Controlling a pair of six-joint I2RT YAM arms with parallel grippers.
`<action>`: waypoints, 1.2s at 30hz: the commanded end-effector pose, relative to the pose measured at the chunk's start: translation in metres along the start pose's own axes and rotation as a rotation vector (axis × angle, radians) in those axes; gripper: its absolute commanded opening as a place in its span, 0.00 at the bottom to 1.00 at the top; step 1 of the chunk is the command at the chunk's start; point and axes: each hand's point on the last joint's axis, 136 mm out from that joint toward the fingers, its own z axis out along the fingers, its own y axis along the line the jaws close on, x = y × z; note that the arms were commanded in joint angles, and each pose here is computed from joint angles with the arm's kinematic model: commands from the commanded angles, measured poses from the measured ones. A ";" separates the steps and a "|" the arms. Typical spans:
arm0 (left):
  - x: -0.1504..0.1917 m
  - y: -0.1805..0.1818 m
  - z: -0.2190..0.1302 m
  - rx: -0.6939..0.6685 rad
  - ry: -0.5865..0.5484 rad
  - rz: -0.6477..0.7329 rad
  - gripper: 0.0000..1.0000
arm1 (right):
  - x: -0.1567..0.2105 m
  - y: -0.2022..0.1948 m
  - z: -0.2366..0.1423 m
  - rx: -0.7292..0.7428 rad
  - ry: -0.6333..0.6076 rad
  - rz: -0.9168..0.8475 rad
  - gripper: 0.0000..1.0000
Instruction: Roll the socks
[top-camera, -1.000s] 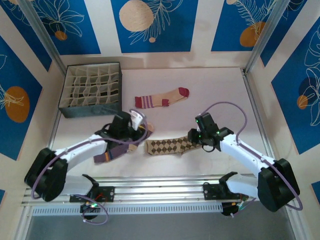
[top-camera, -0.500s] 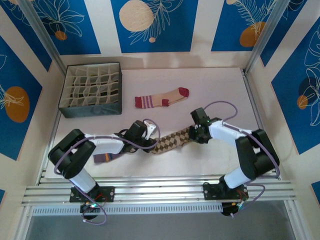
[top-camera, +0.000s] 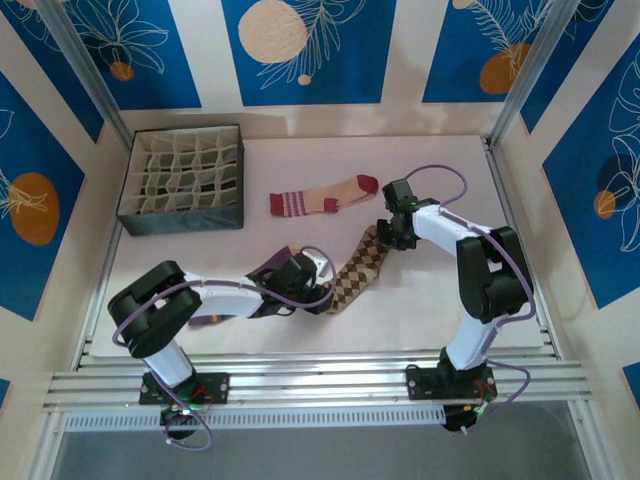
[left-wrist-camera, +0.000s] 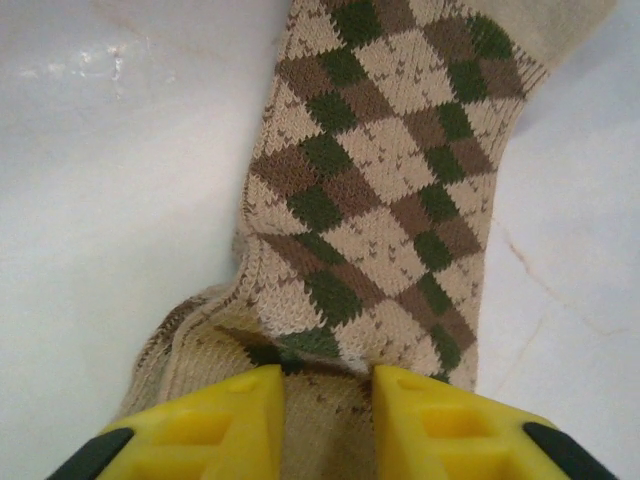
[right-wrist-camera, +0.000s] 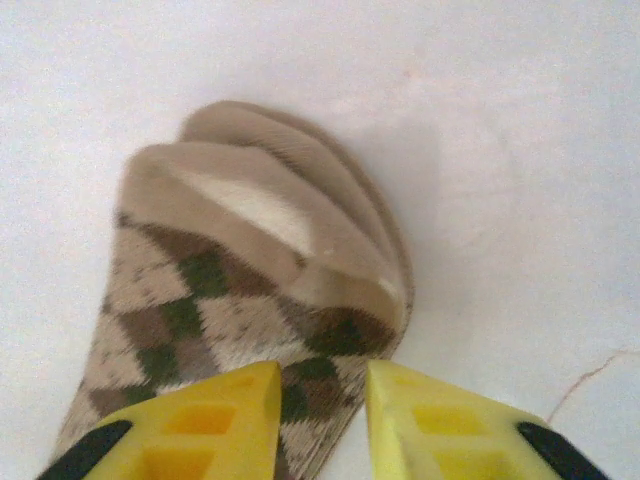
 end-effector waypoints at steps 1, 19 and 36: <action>-0.009 0.000 -0.011 -0.015 -0.008 -0.058 0.33 | 0.007 0.019 -0.034 -0.027 -0.094 -0.152 0.32; -0.034 0.094 -0.071 0.005 -0.090 -0.378 0.39 | 0.168 0.164 -0.043 -0.083 -0.170 -0.853 0.43; -0.031 0.098 -0.081 -0.024 -0.081 -0.266 0.39 | 0.199 0.155 -0.004 0.021 -0.040 -0.931 0.12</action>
